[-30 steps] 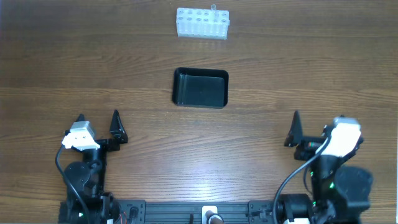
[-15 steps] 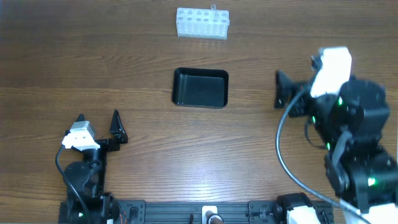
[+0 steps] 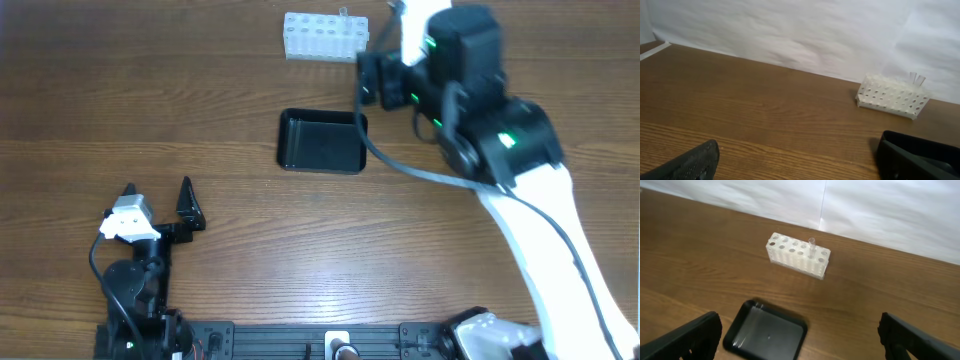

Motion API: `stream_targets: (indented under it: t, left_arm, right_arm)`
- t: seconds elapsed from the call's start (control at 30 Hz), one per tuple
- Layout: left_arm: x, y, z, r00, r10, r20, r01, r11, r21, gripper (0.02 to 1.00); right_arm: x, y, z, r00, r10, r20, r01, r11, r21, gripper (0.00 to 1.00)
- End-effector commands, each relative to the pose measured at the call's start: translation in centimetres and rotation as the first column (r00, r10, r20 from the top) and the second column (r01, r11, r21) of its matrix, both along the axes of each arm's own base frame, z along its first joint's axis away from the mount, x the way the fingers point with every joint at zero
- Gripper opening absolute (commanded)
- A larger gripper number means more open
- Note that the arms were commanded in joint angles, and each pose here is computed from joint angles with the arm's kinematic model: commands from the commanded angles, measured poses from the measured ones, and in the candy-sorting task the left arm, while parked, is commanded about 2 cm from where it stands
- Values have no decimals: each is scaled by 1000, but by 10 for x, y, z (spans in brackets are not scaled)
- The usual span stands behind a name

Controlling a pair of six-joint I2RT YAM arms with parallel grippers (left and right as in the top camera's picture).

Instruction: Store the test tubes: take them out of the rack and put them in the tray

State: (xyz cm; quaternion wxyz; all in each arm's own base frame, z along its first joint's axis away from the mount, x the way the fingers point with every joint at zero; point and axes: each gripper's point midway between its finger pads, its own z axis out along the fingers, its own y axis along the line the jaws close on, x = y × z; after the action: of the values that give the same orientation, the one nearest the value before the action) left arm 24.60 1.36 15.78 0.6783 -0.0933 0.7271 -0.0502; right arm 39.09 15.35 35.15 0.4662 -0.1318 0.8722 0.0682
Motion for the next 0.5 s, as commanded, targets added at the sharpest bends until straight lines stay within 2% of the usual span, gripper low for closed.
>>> stream_targets:
  t: [0.03, 0.07, 0.13, 0.2, 0.3, 0.37, 0.5]
  left_arm:
    - [0, -1, -2, 1000, -11, -3, 11, 1000, 14, 998]
    - [0, -1, -2, 1000, -10, -3, 10, 1000, 14, 998]
    - [0, -1, -2, 1000, -10, -3, 10, 1000, 14, 998]
    - [0, -1, -2, 1000, -10, -3, 10, 1000, 14, 998]
    - [0, -1, -2, 1000, -10, -3, 10, 1000, 14, 998]
    - [0, -1, -2, 1000, -10, -3, 10, 1000, 14, 998]
    - [0, -1, -2, 1000, -10, -3, 10, 1000, 14, 998]
  right_arm:
    - [32, 9, -5, 999, -53, 8, 53, 998, -31, 991]
    - [39, 8, -9, 998, -64, 10, 64, 996, -54, 991]
    - [57, 0, -19, 990, -139, 28, 141, 986, -95, 991]
    - [75, -13, -32, 960, -276, 45, 279, 956, -93, 991]
    - [93, -22, -51, 913, -404, 52, 407, 910, -76, 991]
    - [103, -20, -69, 898, -440, 33, 441, 895, -64, 989]
    - [121, -12, -95, 895, -446, 18, 446, 893, -63, 976]
